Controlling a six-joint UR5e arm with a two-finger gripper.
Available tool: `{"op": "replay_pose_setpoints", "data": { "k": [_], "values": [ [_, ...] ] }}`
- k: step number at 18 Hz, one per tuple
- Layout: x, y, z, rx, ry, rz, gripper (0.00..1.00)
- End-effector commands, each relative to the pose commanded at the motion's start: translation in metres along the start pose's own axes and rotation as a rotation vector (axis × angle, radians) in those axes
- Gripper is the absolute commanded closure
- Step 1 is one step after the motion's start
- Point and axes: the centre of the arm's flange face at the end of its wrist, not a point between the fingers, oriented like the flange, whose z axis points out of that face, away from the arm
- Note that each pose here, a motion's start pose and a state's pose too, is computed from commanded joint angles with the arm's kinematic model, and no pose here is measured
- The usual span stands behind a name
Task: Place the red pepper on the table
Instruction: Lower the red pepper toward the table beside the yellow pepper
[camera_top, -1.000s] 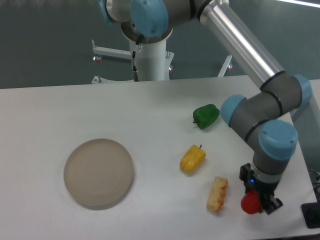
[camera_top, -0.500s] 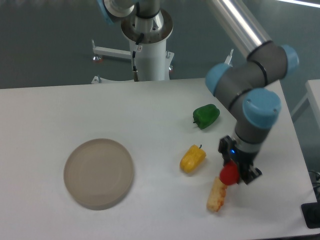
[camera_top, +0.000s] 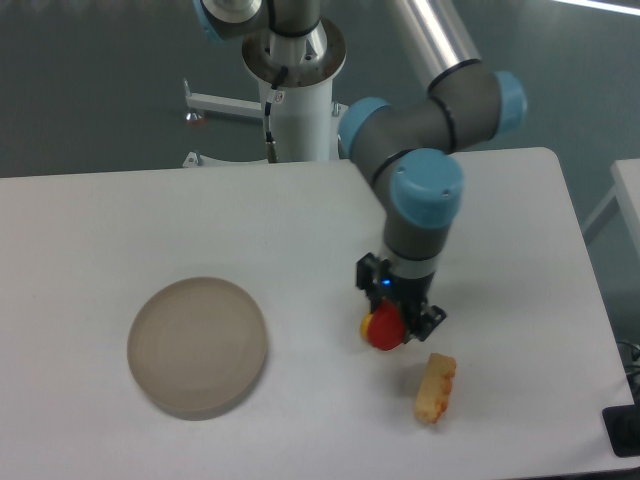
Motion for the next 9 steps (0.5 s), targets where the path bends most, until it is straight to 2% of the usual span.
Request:
{"op": "replay_pose_setpoints", "data": {
  "k": [3,4,6,9],
  "values": [
    [0.005,-0.016,0.018,0.002,0.003,-0.056,0.57],
    [0.005,-0.019,0.025,0.004,0.0,-0.078,0.6],
    [0.01,-0.023,0.042,-0.017,0.018,-0.084,0.58],
    [0.014,-0.024,0.048,-0.022,0.028,-0.092,0.59]
  ]
}}
